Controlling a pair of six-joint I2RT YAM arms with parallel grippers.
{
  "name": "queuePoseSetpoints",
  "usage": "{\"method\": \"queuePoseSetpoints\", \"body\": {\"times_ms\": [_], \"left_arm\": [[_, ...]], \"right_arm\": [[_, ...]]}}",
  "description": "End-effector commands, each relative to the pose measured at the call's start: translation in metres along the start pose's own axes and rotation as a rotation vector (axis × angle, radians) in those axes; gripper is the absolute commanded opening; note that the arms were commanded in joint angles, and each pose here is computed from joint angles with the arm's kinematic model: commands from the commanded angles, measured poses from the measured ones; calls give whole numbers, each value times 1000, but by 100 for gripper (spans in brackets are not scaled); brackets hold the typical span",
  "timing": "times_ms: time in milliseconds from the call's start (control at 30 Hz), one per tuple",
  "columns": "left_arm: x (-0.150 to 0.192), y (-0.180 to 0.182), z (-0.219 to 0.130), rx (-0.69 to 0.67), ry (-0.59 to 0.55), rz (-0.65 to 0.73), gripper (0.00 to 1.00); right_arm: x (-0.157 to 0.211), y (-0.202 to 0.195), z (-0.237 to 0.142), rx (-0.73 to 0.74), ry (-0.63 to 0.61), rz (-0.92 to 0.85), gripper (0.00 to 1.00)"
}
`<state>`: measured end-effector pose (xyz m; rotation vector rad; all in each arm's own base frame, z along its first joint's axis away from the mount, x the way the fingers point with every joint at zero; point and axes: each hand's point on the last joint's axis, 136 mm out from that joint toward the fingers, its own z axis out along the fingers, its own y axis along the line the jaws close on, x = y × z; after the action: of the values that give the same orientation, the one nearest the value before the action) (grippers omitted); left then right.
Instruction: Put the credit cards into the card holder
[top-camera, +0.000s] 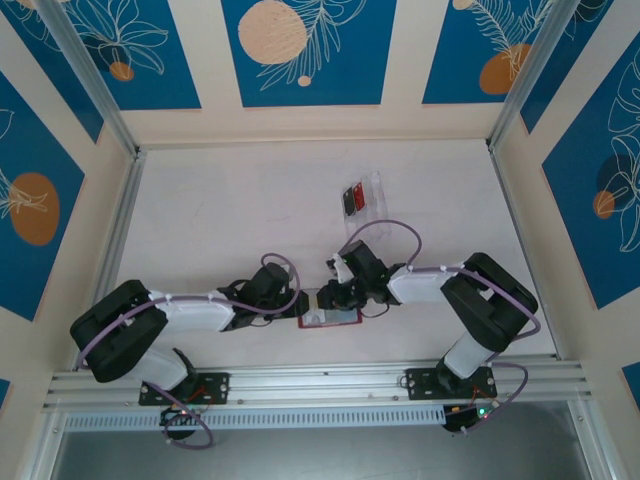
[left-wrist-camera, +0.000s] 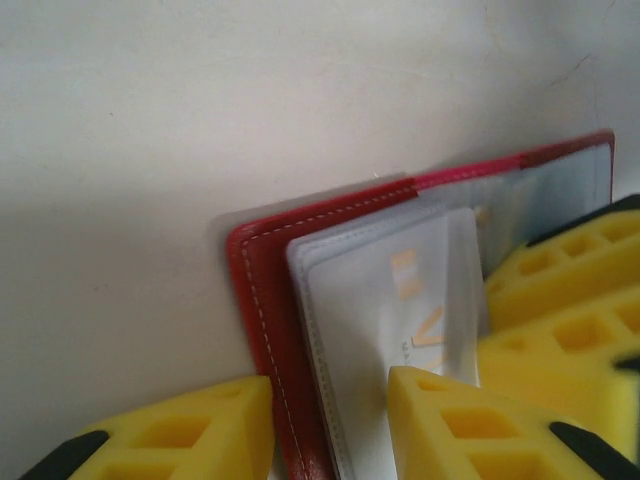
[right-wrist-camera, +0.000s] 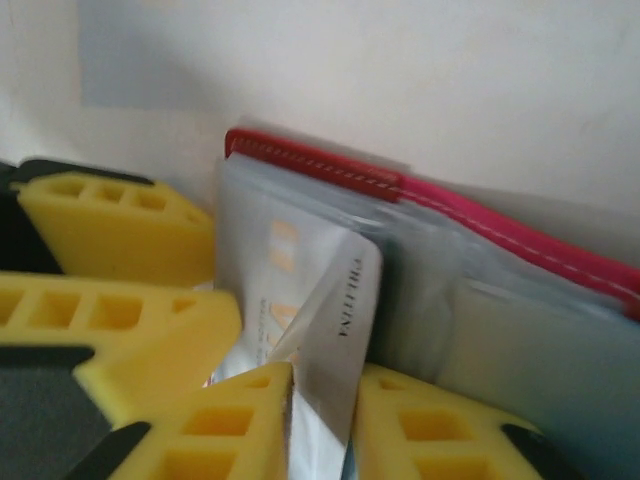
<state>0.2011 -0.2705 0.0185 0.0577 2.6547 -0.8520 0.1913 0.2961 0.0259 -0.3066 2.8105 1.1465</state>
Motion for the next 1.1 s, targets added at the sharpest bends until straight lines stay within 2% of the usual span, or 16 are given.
{"method": "queuePoseSetpoints", "body": {"times_ms": [0,133,367,467,600,833,1067], "left_arm": [[11,2,18,38,32,-12,36],[13,4,18,31,34,-16,36],[14,6,18,23,38,-14,36],[15,7,19,21,43,-11,36],[14,6,19,23,42,-10,36],[15,6,18,22,44,-7,36],[15,7,17,17,43,-5,36]], "right_arm": [[21,7,-6,3,97,-16,28],[15,6,-14,25,83,-16,33],[6,6,-26,33,50,-3,35],[4,7,-28,37,41,1,25],[4,1,-24,80,48,3,1],[10,-7,-13,134,76,4,0],[11,-6,-1,124,94,5,0]]}}
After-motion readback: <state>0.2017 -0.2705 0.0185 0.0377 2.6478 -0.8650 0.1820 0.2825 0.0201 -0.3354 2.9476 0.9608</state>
